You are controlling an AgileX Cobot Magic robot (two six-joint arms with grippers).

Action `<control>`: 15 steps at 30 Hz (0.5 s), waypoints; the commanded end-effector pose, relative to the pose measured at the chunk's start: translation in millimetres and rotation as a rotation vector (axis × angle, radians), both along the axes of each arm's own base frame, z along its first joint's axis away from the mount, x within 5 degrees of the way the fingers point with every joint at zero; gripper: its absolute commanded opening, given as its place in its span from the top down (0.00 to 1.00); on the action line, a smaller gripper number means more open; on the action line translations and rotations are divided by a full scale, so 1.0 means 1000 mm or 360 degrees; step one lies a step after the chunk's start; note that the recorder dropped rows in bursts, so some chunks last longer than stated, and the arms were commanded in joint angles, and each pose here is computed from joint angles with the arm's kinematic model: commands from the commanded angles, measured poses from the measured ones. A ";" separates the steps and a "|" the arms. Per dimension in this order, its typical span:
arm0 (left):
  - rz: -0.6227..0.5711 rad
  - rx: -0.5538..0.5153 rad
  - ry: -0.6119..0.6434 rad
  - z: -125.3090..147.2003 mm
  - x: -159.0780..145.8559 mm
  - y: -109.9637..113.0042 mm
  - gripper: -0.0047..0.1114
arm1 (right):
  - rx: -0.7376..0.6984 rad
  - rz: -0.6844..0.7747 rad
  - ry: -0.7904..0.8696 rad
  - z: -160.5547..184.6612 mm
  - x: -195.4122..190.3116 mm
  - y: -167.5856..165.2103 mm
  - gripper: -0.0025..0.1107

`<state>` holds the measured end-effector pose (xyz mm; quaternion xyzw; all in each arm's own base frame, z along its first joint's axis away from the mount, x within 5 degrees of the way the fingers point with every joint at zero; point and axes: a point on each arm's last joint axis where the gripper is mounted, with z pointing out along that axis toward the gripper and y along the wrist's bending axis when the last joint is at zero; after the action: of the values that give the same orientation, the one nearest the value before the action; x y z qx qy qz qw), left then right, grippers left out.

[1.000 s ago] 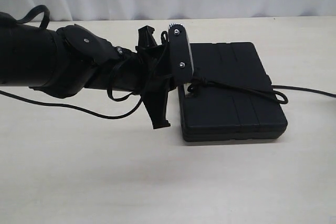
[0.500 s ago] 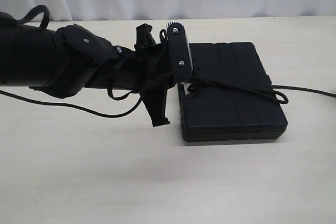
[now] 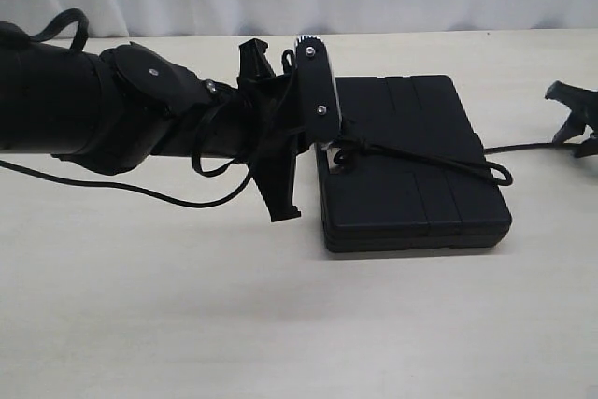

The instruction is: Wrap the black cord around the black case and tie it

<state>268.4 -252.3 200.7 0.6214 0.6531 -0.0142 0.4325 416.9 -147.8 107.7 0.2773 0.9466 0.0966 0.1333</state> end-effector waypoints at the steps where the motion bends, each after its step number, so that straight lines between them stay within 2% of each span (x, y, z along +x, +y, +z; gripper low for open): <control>1: 0.0027 -0.0022 0.0001 0.003 0.000 0.001 0.96 | -0.0098 0.0274 0.0248 -0.043 0.002 0.036 0.81; 4: 0.0024 -0.0027 0.0011 0.003 0.000 0.001 0.96 | -0.0229 0.0415 0.0213 -0.042 0.009 0.052 0.94; 9: 0.0021 -0.0028 0.0013 0.003 -0.001 0.001 0.96 | -0.0291 0.0380 0.0065 -0.006 0.016 0.050 0.94; 15: 0.0019 -0.0030 0.0017 0.003 -0.001 0.001 0.96 | -0.0373 0.0404 0.0104 -0.009 0.011 0.048 0.94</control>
<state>268.4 -252.3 200.7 0.6202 0.6542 -0.0150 0.4325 435.2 -99.8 107.6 0.1470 0.9779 0.0031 0.1486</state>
